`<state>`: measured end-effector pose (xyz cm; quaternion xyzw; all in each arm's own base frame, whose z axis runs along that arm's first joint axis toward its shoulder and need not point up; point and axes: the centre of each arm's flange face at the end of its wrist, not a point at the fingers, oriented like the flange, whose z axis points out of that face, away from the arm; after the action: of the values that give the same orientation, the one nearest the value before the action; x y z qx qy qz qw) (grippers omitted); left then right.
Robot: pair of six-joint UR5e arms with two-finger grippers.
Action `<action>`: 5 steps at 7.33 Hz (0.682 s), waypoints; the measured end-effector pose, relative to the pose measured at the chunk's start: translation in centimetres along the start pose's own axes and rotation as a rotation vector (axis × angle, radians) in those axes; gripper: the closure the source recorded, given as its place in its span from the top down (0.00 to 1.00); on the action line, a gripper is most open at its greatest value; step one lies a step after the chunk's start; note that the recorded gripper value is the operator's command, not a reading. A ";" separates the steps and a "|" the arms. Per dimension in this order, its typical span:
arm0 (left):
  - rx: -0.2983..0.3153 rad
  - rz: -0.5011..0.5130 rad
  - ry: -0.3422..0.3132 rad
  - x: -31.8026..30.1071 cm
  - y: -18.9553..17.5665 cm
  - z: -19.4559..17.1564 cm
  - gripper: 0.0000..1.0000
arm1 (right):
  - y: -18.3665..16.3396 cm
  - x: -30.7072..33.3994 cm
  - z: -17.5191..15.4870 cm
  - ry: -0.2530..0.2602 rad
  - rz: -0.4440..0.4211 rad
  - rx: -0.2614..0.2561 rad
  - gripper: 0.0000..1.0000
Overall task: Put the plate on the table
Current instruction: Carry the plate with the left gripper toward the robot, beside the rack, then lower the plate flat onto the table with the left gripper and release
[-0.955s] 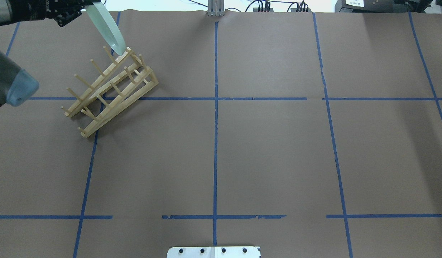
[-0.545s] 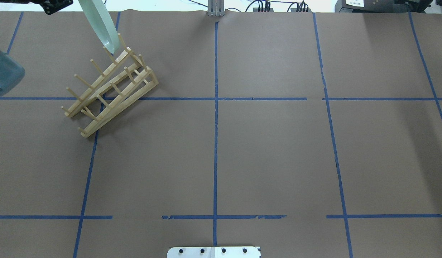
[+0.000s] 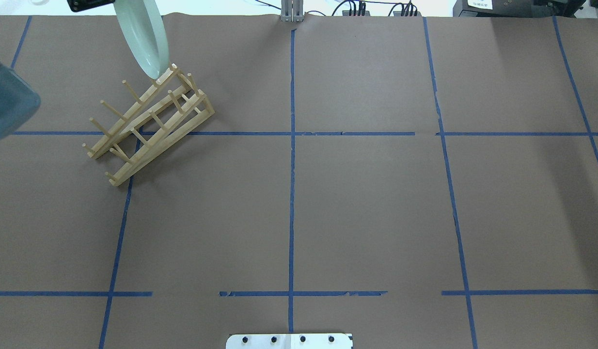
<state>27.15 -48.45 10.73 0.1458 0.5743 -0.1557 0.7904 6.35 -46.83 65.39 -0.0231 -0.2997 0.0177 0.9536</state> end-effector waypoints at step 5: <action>0.055 0.459 -0.548 -0.1 26.3 19.6 0.00 | 0.0 0.0 0.0 0.000 0.001 0.000 1.00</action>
<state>54.93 -32.53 18.00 0.2452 0.2889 -0.0227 0.9252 6.36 -46.83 65.43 -0.0233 -0.2997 0.0179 0.9536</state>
